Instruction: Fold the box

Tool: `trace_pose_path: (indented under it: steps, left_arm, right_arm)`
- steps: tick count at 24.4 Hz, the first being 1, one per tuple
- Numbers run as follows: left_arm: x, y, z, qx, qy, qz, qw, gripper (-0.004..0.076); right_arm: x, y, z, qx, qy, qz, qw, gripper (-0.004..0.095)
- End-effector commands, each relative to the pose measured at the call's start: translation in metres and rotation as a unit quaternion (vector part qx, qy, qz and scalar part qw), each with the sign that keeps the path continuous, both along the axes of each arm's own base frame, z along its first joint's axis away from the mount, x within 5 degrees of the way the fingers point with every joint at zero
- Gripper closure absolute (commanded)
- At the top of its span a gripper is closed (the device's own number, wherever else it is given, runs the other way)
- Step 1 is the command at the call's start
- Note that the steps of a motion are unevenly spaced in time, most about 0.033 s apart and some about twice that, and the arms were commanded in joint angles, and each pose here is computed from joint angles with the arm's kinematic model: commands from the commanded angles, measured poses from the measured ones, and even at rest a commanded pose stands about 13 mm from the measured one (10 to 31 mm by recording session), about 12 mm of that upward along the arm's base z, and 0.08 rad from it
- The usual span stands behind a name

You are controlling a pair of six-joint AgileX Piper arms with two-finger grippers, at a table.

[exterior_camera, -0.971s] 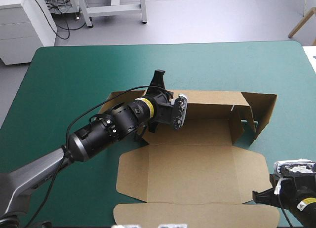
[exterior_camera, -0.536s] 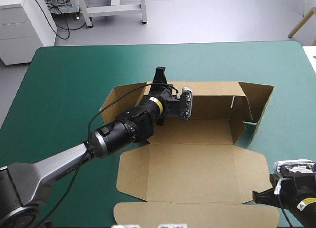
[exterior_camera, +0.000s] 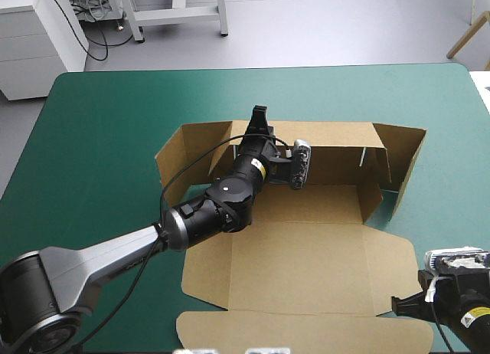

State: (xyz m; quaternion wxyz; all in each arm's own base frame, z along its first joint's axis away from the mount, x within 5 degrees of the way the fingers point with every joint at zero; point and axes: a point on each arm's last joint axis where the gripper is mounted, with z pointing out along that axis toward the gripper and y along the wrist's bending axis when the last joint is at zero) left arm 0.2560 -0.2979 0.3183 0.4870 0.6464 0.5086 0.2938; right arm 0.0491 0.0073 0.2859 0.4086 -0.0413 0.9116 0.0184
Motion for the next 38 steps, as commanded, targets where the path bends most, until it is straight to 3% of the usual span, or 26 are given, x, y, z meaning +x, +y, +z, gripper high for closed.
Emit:
trace_pose_path:
  steps: [1, 6, 8, 10, 13, 15, 22, 29, 38]
  left_arm:
    - [-0.006, 0.000, 0.027, -0.040, -0.043, -0.006, 0.998, 0.0734]
    - [-0.005, -0.001, 0.021, -0.040, -0.038, 0.001, 0.998, 0.0734]
    - [-0.006, 0.001, 0.011, -0.025, -0.032, 0.001, 0.999, 0.0734]
    - [-0.008, 0.004, -0.001, -0.006, -0.024, -0.001, 1.000, 0.0734]
    - [-0.012, 0.004, -0.011, 0.011, -0.020, -0.008, 1.000, 0.0734]
    - [-0.015, 0.001, -0.010, 0.018, -0.032, -0.019, 0.999, 0.0734]
    - [-0.015, 0.000, -0.009, 0.001, -0.032, -0.015, 0.999, 0.0734]
    - [-0.015, 0.000, -0.009, -0.022, -0.023, -0.006, 0.999, 0.0734]
    - [-0.015, 0.000, -0.009, -0.031, -0.020, -0.003, 0.999, 0.0734]
  right_arm:
    - [0.004, 0.000, 0.011, 0.000, -0.036, 0.001, 0.999, 0.0926]
    - [0.004, 0.000, 0.011, 0.000, -0.036, 0.001, 0.999, 0.0919]
    - [0.004, -0.001, 0.011, 0.000, -0.035, -0.008, 0.999, 0.0843]
    - [0.004, -0.003, 0.011, 0.003, -0.034, -0.020, 0.999, 0.0660]
    - [0.004, -0.004, 0.011, 0.002, -0.034, -0.028, 0.999, 0.0254]
    - [0.004, -0.004, 0.011, 0.002, -0.034, -0.028, 0.999, 0.0086]
    - [0.005, -0.002, 0.011, 0.020, -0.036, -0.030, 0.999, 0.0094]
    - [0.006, -0.001, 0.020, 0.029, -0.051, -0.030, 0.998, 0.0187]
    - [0.056, -0.010, 0.102, -0.007, -0.083, -0.040, 0.996, 0.0216]
